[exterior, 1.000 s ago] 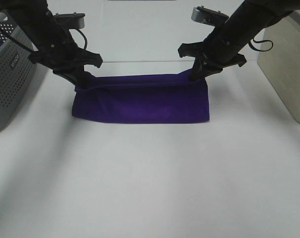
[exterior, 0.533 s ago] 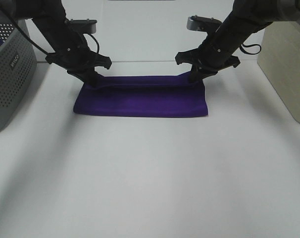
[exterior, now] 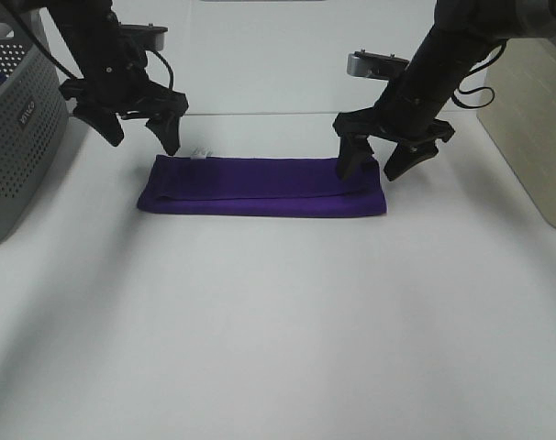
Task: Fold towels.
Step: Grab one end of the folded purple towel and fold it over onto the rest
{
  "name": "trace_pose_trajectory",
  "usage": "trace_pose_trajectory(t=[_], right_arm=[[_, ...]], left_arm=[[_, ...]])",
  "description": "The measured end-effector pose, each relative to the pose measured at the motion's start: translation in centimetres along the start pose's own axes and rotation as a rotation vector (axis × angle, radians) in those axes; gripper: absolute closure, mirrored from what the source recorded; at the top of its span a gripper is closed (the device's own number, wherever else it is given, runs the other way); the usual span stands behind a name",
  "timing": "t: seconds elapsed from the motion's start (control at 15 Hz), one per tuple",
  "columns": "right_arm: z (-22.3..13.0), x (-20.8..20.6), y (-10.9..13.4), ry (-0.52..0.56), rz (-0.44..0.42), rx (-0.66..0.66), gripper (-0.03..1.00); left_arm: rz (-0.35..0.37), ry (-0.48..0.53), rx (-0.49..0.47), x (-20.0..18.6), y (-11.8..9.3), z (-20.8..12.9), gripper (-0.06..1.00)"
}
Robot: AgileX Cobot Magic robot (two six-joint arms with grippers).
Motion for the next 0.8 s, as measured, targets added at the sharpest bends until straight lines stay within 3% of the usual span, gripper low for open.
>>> trace_pose_trajectory(t=[0.13,0.53,0.8], right_arm=[[0.0,-2.3,0.7,-0.011,-0.001,-0.021,0.16],[-0.3,-6.0,2.0,-0.033,0.011,-0.047,0.16],[-0.6,-6.0,2.0,-0.012,0.013,-0.047,0.16]], left_arm=[[-0.027,0.001,-0.029,0.3,0.8,-0.2,0.16],[-0.286,0.028,-0.171,5.9,3.7,-2.3,0.15],[-0.337,0.021,-0.204,6.5,3.9,-2.4,0.16]])
Point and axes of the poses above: a point on each arm's last joint axis where the gripper is mounted, x pointing out along that axis toward the gripper, y along the wrist's bending axis when the last joint is at zero, z = x × y, the point moved 6 cm from there along x, pointing out along that axis toward the gripper, and after that the axes turned 8 degrees about x, right-handed, at the moved point
